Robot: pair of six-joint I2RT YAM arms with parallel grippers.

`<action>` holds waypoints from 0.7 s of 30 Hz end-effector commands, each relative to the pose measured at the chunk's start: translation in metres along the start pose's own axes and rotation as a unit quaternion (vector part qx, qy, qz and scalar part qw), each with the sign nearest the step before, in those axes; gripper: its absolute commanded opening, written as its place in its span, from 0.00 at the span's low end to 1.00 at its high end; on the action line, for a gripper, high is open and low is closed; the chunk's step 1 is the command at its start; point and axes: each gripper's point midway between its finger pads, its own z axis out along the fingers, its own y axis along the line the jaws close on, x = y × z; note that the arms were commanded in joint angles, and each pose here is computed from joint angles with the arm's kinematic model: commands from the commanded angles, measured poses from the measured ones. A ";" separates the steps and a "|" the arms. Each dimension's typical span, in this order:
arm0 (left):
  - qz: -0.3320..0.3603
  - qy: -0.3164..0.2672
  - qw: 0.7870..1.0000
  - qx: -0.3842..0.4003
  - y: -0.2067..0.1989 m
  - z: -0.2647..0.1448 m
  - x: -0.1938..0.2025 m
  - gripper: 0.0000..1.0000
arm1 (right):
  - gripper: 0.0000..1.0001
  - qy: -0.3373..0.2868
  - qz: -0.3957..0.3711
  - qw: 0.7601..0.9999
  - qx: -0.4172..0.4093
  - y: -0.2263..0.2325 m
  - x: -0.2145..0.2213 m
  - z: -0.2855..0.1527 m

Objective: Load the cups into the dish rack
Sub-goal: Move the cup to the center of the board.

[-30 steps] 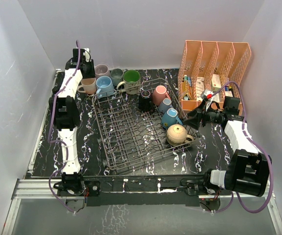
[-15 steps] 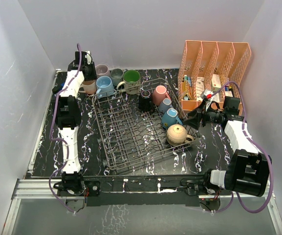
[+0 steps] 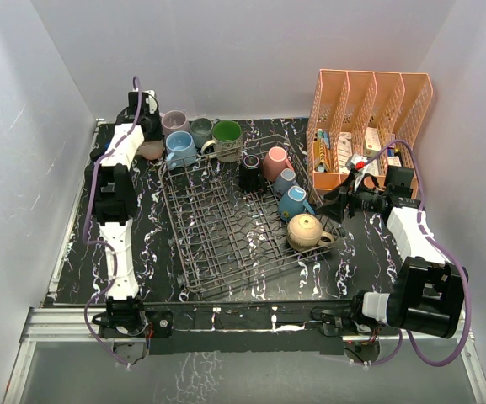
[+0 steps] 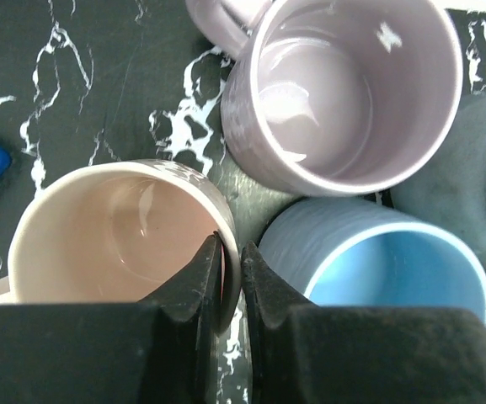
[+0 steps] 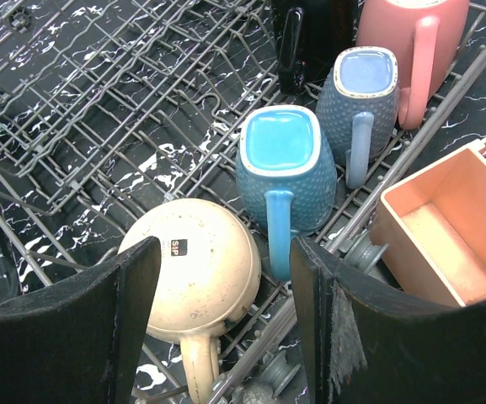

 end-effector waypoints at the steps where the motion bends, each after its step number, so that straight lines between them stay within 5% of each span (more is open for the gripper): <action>1: -0.014 -0.004 1.000 -0.020 0.017 -0.044 -0.003 0.00 | 0.64 -0.012 -0.041 0.999 0.008 -0.004 -0.018 -0.004; 10: -0.039 -0.044 0.997 -0.052 0.035 -0.120 0.010 0.00 | 0.64 -0.018 -0.047 0.999 0.003 0.000 -0.021 -0.005; 21: -0.174 0.004 0.981 -0.082 0.033 -0.183 0.114 0.00 | 0.64 -0.026 -0.048 0.998 -0.007 0.006 -0.025 -0.005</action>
